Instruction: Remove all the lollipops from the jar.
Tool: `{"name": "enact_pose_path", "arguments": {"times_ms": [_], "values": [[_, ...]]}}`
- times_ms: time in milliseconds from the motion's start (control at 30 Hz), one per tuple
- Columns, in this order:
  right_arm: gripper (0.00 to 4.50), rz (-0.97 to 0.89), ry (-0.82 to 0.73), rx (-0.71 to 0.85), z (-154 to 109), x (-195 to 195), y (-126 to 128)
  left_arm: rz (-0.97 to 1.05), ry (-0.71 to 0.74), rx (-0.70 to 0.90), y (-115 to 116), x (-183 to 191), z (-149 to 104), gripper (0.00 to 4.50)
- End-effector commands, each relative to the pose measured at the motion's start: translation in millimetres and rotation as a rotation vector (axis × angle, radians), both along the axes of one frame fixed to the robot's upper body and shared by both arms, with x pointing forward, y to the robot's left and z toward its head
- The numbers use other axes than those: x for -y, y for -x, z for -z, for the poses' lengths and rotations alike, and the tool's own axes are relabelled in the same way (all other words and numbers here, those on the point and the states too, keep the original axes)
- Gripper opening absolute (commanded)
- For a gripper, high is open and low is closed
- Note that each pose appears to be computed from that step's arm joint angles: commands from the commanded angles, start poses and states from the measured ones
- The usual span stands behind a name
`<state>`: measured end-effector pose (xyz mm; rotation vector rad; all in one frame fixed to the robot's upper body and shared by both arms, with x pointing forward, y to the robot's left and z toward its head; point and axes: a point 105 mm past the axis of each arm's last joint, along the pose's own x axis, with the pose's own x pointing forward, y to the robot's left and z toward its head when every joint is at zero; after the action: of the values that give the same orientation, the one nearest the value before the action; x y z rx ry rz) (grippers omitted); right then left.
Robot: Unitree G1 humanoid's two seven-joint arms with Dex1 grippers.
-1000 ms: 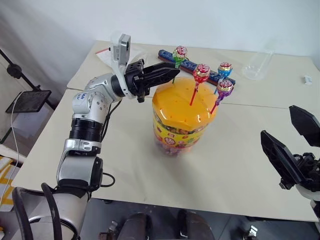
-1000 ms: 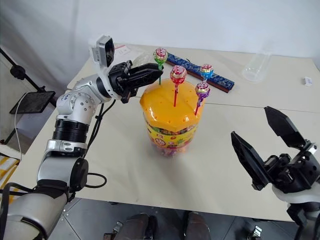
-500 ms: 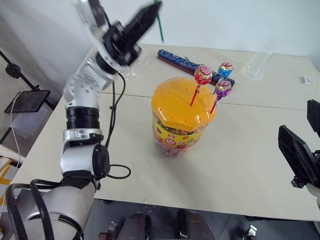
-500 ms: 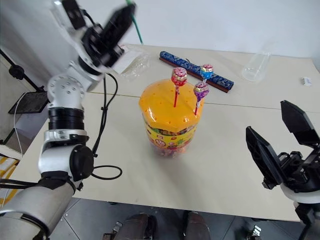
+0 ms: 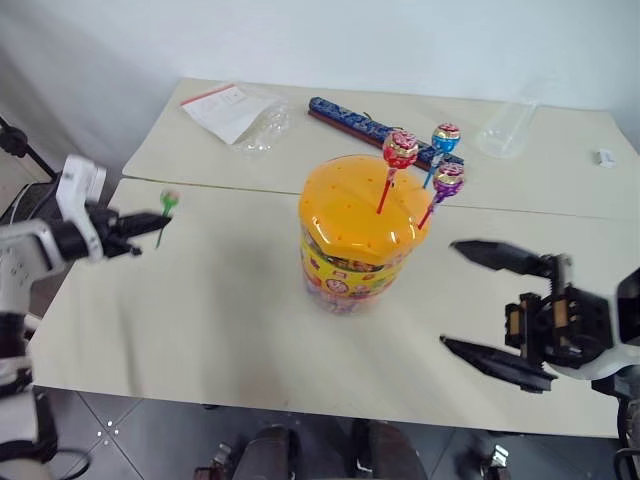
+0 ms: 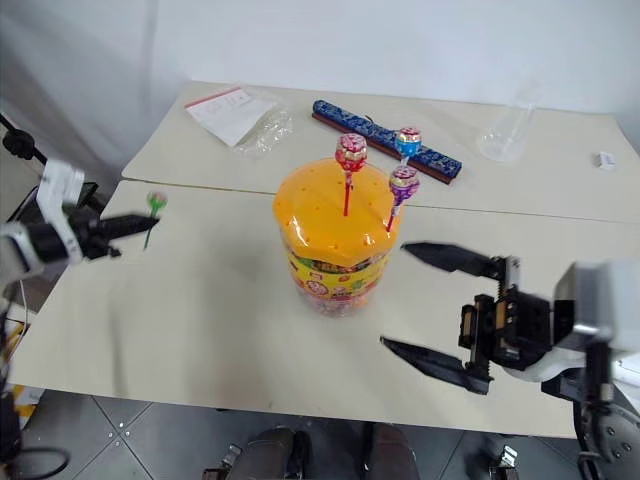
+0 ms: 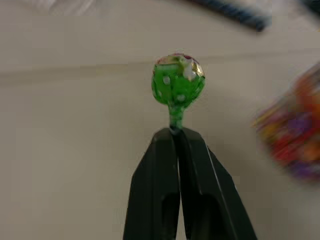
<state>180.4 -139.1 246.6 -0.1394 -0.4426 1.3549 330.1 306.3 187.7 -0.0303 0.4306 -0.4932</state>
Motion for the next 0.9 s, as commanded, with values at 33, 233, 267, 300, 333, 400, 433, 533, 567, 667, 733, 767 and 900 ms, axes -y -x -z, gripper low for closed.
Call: {"name": "enact_pose_path", "arguments": {"times_ms": [33,233,267,300,333,400,433,533,567,667,733,767,900], "values": [[4.5,-0.021,0.109,-0.006,14.9,9.0,-6.7,-0.029,-0.126,-0.074,27.8,-5.0,20.8,0.03],[4.5,0.004,0.15,-0.049,19.9,18.0,-20.8,-0.048,-0.13,-0.137,56.1,-1.3,52.4,0.03],[4.5,0.012,0.152,-0.049,20.0,19.3,-22.3,-0.057,-0.122,-0.136,56.6,-1.3,54.5,0.03],[4.5,0.036,0.146,-0.048,19.0,21.6,-25.3,-0.06,-0.105,-0.122,55.2,0.2,55.5,0.26],[4.5,0.062,0.144,-0.053,18.3,23.9,-28.6,-0.057,-0.089,-0.104,53.7,2.2,55.7,0.51],[4.5,0.109,0.129,-0.076,15.9,27.6,-34.0,-0.019,-0.082,-0.077,53.9,4.4,53.4,1.0],[4.5,0.126,0.12,-0.09,14.6,28.9,-35.6,0.007,-0.089,-0.07,55.2,4.8,51.9,1.33],[4.5,0.207,0.051,-0.078,0.9,36.6,-41.9,0.129,-0.123,0.067,58.1,-6.5,25.4,2.26],[4.5,0.232,0.033,-0.074,-2.8,40.0,-43.8,0.171,-0.135,0.111,59.7,-9.5,17.0,2.55],[4.5,0.275,0.019,-0.073,-9.2,46.7,-47.0,0.257,-0.094,0.188,60.6,-7.3,-6.6,2.55],[4.5,0.266,-0.014,-0.075,-16.8,41.9,-49.0,0.353,-0.049,0.334,53.0,13.6,-31.0,2.55],[4.5,0.249,-0.031,-0.082,-20.4,38.2,-48.8,0.394,-0.014,0.397,50.8,24.5,-41.0,2.55],[4.5,0.207,-0.066,-0.059,-35.0,22.3,-52.2,0.55,0.198,0.636,58.9,65.8,-72.2,3.42]]}}
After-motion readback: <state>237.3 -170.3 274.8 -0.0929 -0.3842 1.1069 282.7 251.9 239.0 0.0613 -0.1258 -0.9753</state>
